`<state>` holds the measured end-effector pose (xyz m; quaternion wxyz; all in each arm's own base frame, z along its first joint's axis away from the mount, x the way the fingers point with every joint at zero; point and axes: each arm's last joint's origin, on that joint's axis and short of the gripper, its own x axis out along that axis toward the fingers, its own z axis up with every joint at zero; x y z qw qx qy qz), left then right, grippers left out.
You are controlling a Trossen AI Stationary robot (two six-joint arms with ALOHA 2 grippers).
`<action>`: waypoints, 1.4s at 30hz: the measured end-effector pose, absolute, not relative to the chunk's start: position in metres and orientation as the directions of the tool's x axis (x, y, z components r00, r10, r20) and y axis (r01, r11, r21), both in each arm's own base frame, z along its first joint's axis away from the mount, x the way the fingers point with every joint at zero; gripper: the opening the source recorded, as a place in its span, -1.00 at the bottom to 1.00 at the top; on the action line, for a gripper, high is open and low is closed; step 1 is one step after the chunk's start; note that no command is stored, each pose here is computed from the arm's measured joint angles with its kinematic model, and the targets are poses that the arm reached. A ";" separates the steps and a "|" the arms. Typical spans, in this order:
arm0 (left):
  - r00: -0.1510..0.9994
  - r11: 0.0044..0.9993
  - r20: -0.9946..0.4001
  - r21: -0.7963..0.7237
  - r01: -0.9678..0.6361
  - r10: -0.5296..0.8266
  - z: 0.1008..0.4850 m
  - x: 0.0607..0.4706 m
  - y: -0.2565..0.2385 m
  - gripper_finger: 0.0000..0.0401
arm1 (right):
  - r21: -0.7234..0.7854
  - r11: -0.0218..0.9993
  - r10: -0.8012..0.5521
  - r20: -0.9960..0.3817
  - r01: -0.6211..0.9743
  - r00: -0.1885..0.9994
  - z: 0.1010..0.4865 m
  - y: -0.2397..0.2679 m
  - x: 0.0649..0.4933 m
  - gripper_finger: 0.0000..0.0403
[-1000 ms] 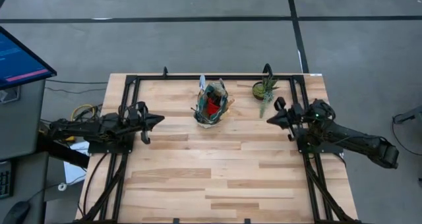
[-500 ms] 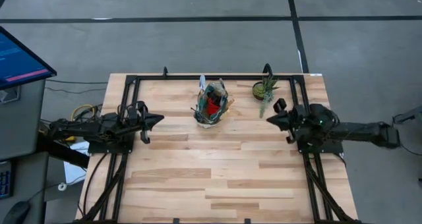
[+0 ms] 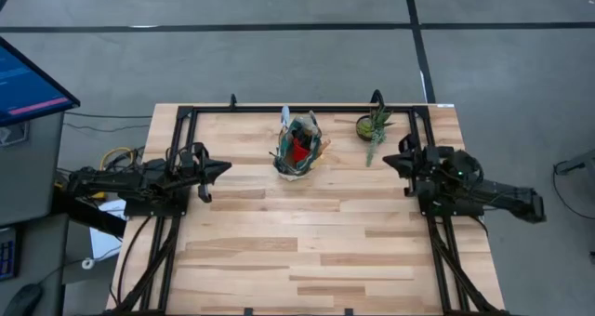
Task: Pick & Place Garden tools in Gardening bag
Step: Return to Home Position
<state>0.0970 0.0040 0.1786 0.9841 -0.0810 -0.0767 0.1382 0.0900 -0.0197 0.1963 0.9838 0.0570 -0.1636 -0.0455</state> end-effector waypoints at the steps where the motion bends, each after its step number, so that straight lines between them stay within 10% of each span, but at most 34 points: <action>1: 0.950 0.949 0.127 -0.180 -0.259 0.284 0.178 0.097 0.004 -0.98 | 0.105 0.992 -0.097 0.318 0.067 0.943 0.197 -0.020 0.090 -1.00; 10: 0.953 0.948 0.100 -0.174 -0.267 0.286 0.176 0.100 0.004 -0.99 | 0.132 0.985 -0.124 0.073 0.114 0.990 0.172 -0.023 0.095 -1.00; 42: 0.956 0.948 0.065 -0.162 -0.273 0.286 0.173 0.103 0.004 -0.96 | 0.236 0.966 -0.119 0.038 0.107 0.992 0.169 -0.022 0.095 -1.00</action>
